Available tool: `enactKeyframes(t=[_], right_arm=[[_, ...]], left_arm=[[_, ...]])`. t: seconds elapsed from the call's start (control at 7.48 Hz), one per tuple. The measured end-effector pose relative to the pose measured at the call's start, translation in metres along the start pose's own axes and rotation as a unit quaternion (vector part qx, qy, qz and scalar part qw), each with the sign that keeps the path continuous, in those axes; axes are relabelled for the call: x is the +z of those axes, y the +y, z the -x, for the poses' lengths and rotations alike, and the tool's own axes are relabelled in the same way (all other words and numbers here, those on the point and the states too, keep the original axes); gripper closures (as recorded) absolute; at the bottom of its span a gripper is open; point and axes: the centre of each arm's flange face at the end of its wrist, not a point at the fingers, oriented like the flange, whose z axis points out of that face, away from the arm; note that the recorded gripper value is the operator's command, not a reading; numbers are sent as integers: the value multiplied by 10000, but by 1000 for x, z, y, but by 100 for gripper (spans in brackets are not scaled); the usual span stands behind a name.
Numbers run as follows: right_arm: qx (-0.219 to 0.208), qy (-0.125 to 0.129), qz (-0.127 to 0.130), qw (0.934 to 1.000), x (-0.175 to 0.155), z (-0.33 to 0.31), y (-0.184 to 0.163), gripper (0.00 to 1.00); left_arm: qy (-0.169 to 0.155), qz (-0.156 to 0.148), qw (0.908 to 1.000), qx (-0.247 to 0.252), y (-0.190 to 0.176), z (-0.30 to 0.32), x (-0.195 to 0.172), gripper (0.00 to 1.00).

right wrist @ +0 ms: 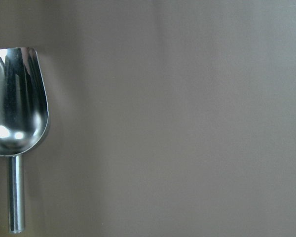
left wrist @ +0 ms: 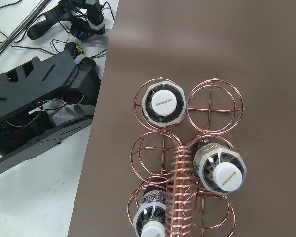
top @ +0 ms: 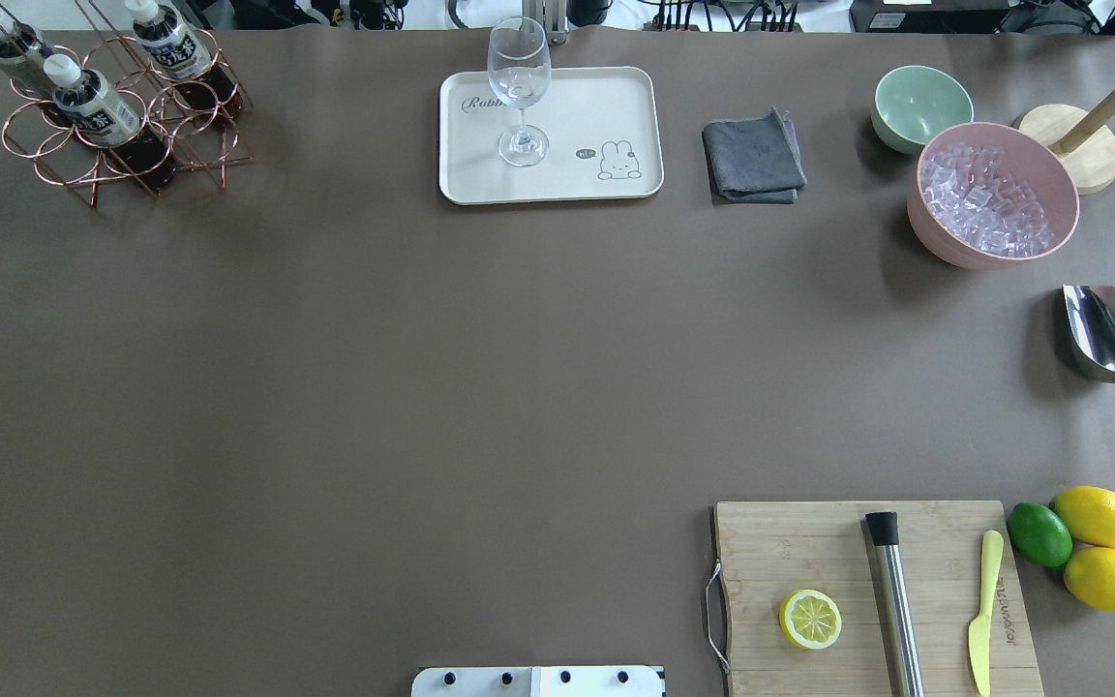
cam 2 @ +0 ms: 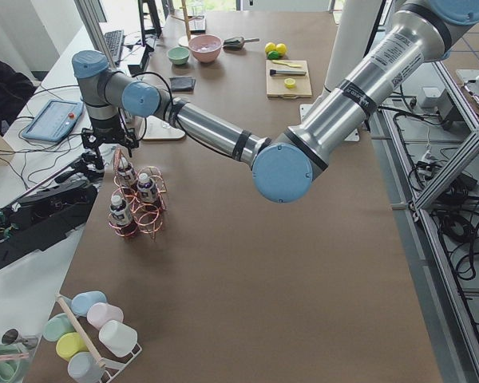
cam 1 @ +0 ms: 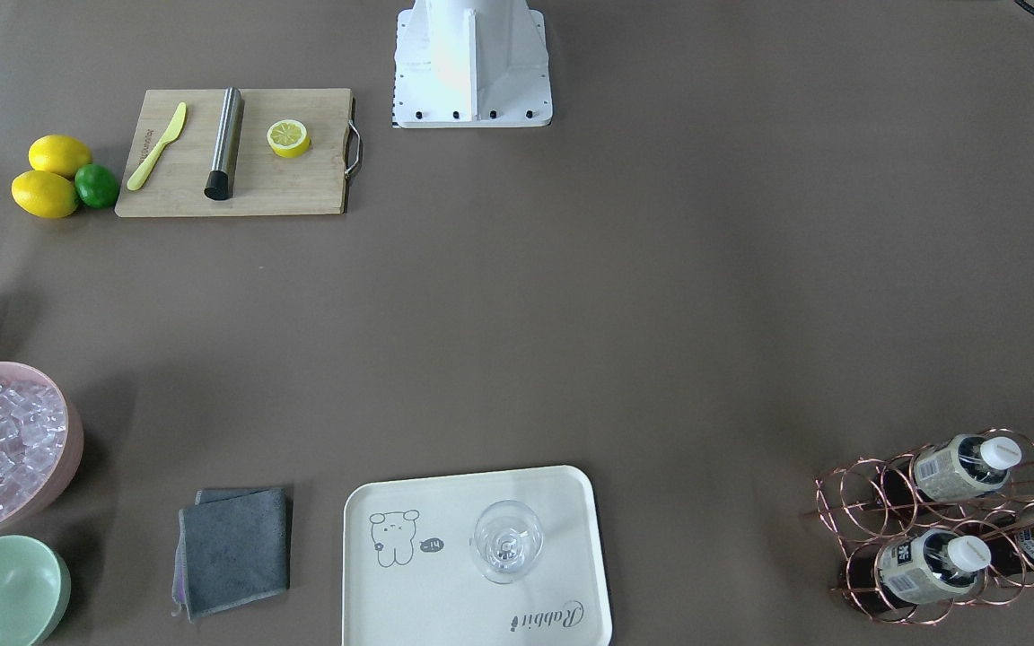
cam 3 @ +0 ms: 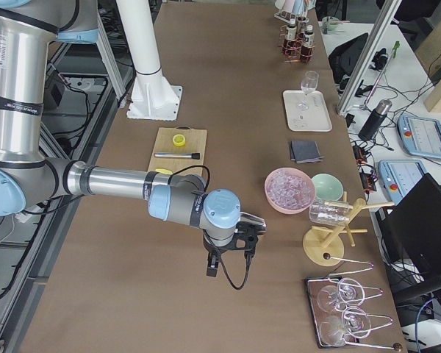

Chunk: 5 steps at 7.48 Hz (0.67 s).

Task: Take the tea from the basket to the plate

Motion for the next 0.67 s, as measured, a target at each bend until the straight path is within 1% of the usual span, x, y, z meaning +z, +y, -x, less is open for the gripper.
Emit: enactKeyframes(t=[0.13, 0.27, 0.4, 0.53, 0.67], right_arm=[[7, -1, 7, 10000, 1, -1, 1, 0], [19, -3, 20, 10000, 2, -2, 2, 0], [27, -4, 29, 10000, 3, -2, 3, 0], [34, -5, 36, 10000, 4, -3, 3, 0], [41, -6, 44, 10000, 4, -4, 3, 0]], left_arm=[[29, -2, 10000, 28, -4, -2, 5, 4], [57, 3, 10000, 45, -7, -4, 9, 12], [83, 11, 10000, 54, -9, -5, 13, 35], [102, 13, 9999, 67, -11, -6, 16, 73], [111, 14, 9999, 78, -12, -7, 18, 100]])
